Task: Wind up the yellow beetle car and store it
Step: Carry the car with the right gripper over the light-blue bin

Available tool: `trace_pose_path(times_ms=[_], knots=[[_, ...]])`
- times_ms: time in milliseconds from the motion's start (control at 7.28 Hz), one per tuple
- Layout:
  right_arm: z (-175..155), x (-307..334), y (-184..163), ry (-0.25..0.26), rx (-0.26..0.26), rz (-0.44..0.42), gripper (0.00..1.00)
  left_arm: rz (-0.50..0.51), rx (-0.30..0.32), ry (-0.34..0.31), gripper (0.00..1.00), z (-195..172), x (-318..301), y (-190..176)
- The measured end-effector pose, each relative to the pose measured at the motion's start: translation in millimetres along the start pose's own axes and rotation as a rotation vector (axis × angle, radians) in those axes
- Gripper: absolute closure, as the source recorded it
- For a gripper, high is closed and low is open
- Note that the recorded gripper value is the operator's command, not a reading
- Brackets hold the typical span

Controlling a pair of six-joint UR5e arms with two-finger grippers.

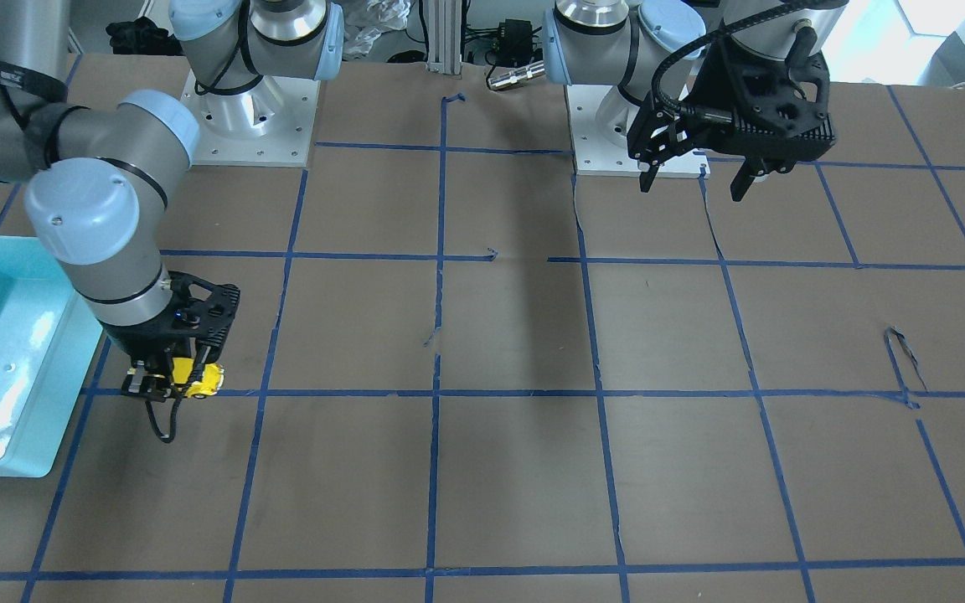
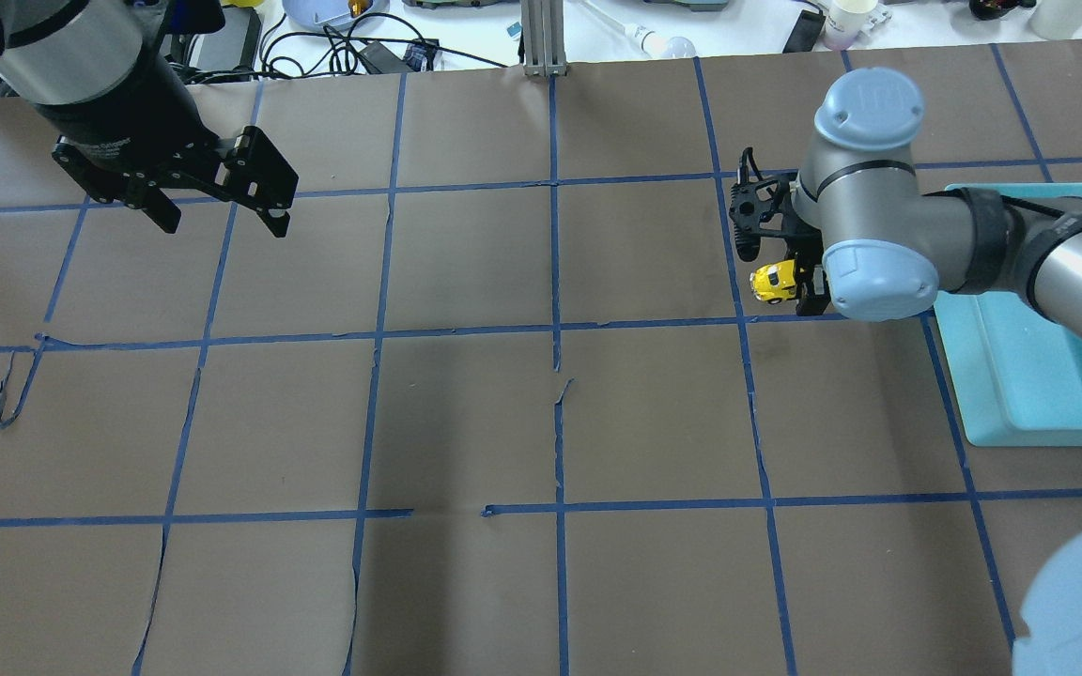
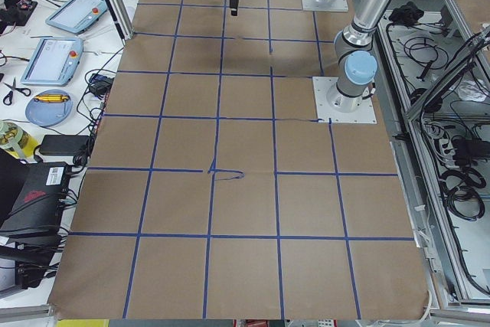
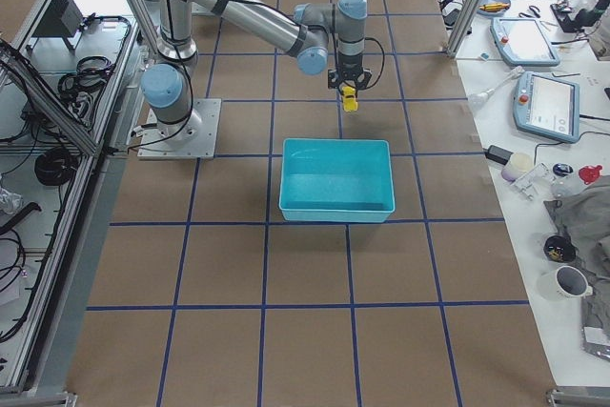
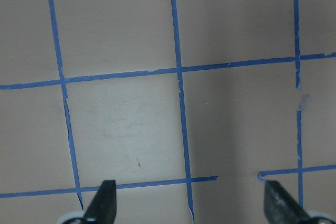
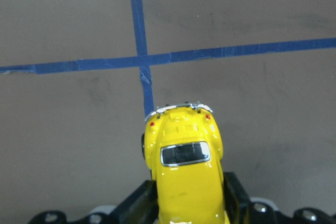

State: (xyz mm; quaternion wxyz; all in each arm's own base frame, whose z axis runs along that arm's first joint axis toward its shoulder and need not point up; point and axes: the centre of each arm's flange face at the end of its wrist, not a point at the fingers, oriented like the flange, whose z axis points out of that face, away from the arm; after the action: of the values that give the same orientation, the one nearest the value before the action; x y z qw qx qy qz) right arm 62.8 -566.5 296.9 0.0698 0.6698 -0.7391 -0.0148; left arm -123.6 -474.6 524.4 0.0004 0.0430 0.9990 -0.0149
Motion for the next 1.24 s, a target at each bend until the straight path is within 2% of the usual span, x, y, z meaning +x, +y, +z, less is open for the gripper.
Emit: trace_pose_path(times_ms=[275, 549, 824, 1236], knots=[[-51, 19, 58, -0.029, -0.007, 0.051, 1.00, -0.001, 0.000, 0.001, 0.00, 0, 0, 0], [-81, 34, 130, -0.061, -0.006, 0.024, 1.00, -0.001, 0.000, 0.001, 0.00, 0, 0, 0], [-67, 29, 202, -0.097, 0.010, -0.017, 1.00, -0.001, 0.000, 0.001, 0.00, 0, 0, 0], [0, 10, 249, -0.161, 0.034, 0.008, 1.00, -0.001, 0.000, 0.001, 0.00, 0, 0, 0]])
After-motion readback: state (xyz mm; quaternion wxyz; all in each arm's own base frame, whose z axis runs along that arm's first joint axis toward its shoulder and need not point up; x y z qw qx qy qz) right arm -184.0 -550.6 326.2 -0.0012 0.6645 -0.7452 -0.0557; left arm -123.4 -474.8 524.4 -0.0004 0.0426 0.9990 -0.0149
